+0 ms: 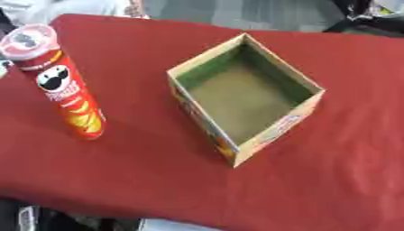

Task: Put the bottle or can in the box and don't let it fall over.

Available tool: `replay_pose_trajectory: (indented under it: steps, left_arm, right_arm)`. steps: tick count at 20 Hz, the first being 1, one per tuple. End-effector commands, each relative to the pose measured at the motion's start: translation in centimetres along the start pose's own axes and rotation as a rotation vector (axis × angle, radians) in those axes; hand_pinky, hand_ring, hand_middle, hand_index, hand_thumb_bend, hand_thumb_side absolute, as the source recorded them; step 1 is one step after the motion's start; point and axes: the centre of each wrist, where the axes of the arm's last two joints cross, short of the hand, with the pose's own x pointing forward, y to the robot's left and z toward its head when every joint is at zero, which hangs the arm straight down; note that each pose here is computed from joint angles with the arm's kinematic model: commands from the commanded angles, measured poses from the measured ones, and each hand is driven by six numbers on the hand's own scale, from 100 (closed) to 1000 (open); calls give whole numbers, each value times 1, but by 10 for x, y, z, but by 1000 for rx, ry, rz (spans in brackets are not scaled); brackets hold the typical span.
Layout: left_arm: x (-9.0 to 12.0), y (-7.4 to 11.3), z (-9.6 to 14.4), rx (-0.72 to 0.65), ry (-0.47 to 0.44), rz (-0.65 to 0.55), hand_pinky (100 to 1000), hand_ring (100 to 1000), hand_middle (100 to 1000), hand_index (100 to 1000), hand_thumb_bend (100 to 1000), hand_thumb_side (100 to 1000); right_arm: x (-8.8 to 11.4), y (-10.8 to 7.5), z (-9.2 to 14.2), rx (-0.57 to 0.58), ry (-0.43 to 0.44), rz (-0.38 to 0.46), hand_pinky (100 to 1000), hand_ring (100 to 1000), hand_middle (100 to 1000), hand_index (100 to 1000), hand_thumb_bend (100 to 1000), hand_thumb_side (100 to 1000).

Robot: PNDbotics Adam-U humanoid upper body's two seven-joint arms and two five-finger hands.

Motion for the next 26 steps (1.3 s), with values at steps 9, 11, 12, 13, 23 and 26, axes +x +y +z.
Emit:
replay_pose_trajectory:
  steps: [9,11,12,13,23,26]
  left_arm:
    - [13,8,-9,-50,-57,-27,922,891,894,855,670,751]
    - [16,7,-11,-79,-67,-30,922,892,896,858,669,754]
    - [18,6,-13,-100,-75,-33,922,894,898,861,669,756]
    - [20,5,-15,-124,-85,-38,923,894,900,862,669,757]
    - [40,-3,-27,-339,-134,-85,951,913,915,879,712,805]
    - [42,-6,-28,-368,-129,-89,964,915,915,879,726,820]
  right_arm:
    - [9,-9,-3,-15,-38,28,696,879,844,868,352,335]
    - [9,-9,-3,-13,-39,27,696,879,843,868,353,335]
    - [9,-9,-3,-11,-39,26,696,879,843,868,354,335]
    - [9,-9,-3,-10,-39,26,696,878,843,868,354,335]
    - [12,-7,-4,6,-44,22,695,878,843,867,356,338]
    - [12,-6,-4,8,-45,21,695,878,843,867,357,338]
